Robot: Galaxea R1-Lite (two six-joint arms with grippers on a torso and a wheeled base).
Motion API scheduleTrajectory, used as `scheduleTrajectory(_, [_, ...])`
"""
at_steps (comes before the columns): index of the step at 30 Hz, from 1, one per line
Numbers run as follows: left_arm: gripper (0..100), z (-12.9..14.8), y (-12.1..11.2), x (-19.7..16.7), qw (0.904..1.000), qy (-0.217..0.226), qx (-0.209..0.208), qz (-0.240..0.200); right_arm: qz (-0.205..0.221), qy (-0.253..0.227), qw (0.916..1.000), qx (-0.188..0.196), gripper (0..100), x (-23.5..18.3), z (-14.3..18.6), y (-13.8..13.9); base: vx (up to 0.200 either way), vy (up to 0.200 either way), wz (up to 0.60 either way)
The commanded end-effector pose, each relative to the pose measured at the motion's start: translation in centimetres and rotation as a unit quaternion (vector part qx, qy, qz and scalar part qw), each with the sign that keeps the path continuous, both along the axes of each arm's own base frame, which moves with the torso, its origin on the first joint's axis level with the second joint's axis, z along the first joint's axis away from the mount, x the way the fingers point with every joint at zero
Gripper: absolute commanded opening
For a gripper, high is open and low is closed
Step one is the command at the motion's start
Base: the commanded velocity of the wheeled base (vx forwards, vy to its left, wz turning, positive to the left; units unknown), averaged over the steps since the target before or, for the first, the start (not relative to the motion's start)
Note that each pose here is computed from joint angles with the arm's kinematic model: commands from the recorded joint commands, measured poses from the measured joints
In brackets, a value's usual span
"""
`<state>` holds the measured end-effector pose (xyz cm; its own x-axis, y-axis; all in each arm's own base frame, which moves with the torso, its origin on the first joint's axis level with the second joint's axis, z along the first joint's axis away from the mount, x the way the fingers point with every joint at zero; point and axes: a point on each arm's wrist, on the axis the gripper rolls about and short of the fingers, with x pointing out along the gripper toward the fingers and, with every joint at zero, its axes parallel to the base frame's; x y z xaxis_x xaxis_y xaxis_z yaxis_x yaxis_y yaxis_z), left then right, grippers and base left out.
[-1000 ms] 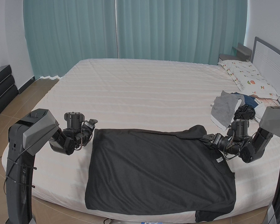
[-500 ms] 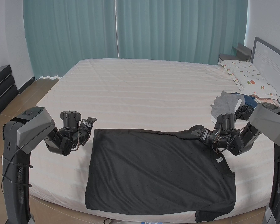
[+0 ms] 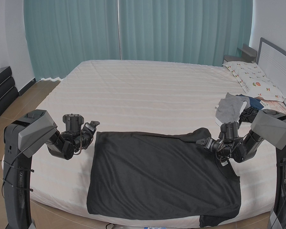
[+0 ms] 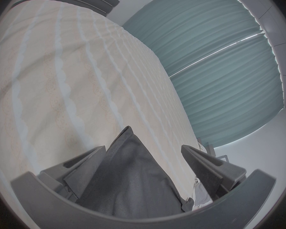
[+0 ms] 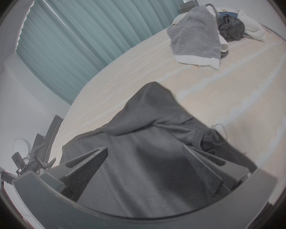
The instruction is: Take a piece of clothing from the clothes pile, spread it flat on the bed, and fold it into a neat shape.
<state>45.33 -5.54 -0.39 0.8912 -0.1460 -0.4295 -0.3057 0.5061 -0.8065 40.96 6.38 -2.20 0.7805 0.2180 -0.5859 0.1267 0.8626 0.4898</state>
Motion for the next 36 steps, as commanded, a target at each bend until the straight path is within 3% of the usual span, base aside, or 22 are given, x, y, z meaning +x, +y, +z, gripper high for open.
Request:
scheduleTrajectory(1, [100,-0.3,0.0,0.0,1.0,0.002,0.001,0.0,-0.024,0.0,0.9997,-0.001,100,1.2,-0.9,-1.7,0.0,0.0,0.0])
scheduleTrajectory(13, [100,-0.3,0.0,0.0,1.0,0.002,0.001,0.001,-0.061,-0.018,0.998,0.002,100,2.8,-1.3,-4.6,0.0,0.0,0.0])
scheduleTrajectory(20, [100,-0.3,0.0,0.0,1.0,0.002,0.001,0.001,-0.071,-0.051,0.9956,0.033,100,2.6,2.7,-4.5,0.0,0.0,0.0])
scheduleTrajectory(27, [100,-0.3,0.0,0.0,1.0,0.002,0.001,0.001,-0.064,-0.052,0.9961,0.03,100,2.3,4.7,-4.0,0.0,0.0,0.0])
scheduleTrajectory(31, [100,-0.3,0.0,0.0,1.0,0.002,0.002,0.001,-0.048,-0.052,0.9975,0.0,100,1.8,5.9,-3.7,0.0,0.0,0.0])
scheduleTrajectory(36, [100,-0.5,0.0,0.1,1.0,0.004,0.002,0.002,-0.044,-0.04,0.9982,-0.006,100,1.9,6.1,-3.6,0.0,0.0,0.0])
